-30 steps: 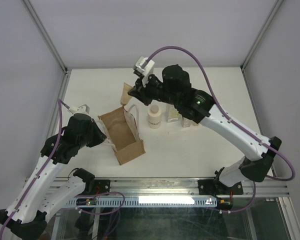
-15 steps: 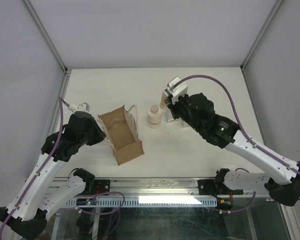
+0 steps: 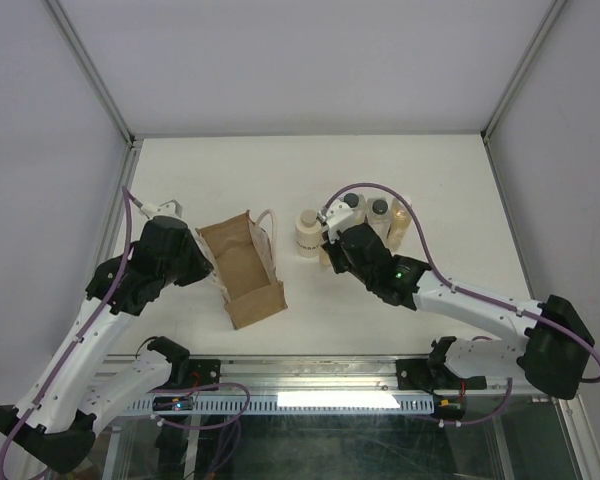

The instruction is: Take the personal care products out of the canvas bag

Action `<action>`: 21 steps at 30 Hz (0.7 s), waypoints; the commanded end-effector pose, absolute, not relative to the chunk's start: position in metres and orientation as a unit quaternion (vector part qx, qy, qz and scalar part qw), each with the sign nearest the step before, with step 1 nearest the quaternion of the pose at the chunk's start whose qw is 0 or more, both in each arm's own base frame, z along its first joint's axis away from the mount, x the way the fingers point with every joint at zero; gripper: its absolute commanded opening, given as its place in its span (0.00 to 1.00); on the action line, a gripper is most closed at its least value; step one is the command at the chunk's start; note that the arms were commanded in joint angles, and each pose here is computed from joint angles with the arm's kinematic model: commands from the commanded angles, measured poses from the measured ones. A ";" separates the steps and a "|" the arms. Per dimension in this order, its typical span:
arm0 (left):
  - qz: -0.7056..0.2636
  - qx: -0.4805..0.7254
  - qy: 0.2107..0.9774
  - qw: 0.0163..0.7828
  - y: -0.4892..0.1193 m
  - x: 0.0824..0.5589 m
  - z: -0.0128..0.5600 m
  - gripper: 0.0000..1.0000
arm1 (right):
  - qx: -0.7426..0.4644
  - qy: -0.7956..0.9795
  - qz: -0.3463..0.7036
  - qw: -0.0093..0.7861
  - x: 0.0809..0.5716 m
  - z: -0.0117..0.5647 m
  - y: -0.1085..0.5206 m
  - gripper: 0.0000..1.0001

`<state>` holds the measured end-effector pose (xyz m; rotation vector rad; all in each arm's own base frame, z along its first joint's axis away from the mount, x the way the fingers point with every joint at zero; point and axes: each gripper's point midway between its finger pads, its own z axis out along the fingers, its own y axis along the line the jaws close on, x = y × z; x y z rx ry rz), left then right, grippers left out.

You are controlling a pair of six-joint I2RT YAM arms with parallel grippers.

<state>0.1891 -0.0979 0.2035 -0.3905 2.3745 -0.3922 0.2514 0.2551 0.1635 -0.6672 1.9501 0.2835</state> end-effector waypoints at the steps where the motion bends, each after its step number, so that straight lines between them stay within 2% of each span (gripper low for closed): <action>1: -0.158 -0.145 0.900 0.380 -0.098 0.200 0.227 0.04 | -0.263 0.769 0.183 0.552 0.264 0.194 0.290 0.00; 7: -0.156 -0.145 0.897 0.388 -0.097 0.204 0.233 0.10 | -0.272 0.781 0.182 0.532 0.260 0.171 0.292 0.00; 11: -0.153 -0.144 0.896 0.392 -0.096 0.205 0.235 0.26 | -0.278 0.789 0.174 0.520 0.258 0.159 0.290 0.00; 12: -0.153 -0.144 0.895 0.394 -0.096 0.205 0.237 0.33 | -0.277 0.792 0.171 0.517 0.258 0.156 0.288 0.00; 15: -0.156 -0.143 0.892 0.400 -0.096 0.206 0.242 0.45 | -0.279 0.795 0.167 0.512 0.256 0.150 0.286 0.05; 21: -0.162 -0.135 0.876 0.434 -0.092 0.208 0.271 0.87 | -0.279 0.804 0.160 0.499 0.255 0.143 0.283 0.25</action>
